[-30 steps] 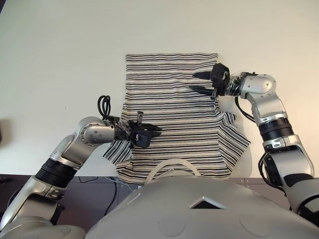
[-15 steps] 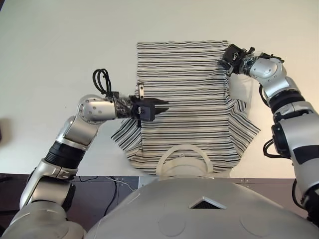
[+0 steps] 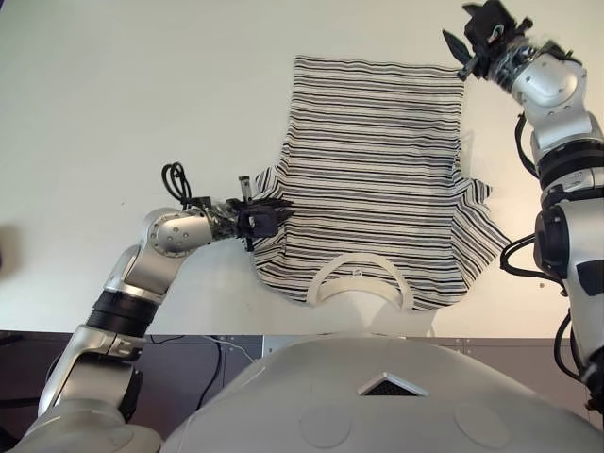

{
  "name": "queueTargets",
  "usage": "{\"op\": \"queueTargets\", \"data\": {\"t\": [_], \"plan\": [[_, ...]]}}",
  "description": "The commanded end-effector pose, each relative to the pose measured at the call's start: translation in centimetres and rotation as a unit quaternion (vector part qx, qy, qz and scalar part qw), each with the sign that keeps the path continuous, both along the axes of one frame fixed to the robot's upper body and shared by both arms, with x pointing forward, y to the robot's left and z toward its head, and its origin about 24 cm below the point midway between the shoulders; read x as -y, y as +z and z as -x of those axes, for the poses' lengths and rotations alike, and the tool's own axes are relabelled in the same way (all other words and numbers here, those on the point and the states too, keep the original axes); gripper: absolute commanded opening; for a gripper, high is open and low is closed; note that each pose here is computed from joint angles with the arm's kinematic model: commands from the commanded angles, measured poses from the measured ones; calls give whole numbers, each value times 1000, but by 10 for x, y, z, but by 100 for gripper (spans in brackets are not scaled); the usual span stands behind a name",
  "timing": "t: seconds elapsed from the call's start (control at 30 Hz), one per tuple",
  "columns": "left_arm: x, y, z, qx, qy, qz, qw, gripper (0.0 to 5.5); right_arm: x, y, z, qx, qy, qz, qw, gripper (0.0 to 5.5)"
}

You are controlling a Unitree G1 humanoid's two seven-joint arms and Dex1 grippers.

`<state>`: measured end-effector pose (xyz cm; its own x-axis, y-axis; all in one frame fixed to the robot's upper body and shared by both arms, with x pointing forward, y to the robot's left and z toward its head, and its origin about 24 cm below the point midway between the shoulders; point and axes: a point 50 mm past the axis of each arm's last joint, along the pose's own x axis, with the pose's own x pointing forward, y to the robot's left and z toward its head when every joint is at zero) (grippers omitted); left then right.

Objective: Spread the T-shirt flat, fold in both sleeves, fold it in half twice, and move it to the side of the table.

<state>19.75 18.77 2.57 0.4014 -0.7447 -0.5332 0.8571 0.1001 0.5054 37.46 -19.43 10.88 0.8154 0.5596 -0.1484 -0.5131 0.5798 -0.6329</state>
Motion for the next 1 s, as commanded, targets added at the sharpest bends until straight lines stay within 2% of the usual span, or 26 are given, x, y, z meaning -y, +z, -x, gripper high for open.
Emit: {"op": "queueTargets", "data": {"t": [0.03,0.13,0.2,0.3,0.43,0.5,0.6,0.7,0.83,1.0], "plan": [[-15,-12,34,-54,18,-17,998,67,18,-9,51,-52,106,-8,993,190],[-18,-18,57,-75,50,-8,996,67,31,-18,112,-133,157,-8,979,190],[-14,-17,63,-73,70,6,995,67,40,-23,134,-168,149,-8,974,190],[-7,-1,56,-36,112,72,990,67,50,-23,139,-177,100,-39,978,190],[2,56,39,47,163,232,958,67,60,-22,143,-143,-27,-161,976,190],[-6,68,37,60,204,259,942,67,56,-29,156,-141,-79,-221,962,190],[-15,59,43,31,243,240,939,67,34,-43,176,-175,-71,-232,954,190],[-6,41,43,14,222,182,958,67,22,-51,168,-194,-24,-190,962,190],[10,27,28,11,187,156,970,67,10,-63,148,-212,47,-122,968,190],[20,23,1,34,170,145,974,67,1,-74,122,-215,76,-97,969,190]]}}
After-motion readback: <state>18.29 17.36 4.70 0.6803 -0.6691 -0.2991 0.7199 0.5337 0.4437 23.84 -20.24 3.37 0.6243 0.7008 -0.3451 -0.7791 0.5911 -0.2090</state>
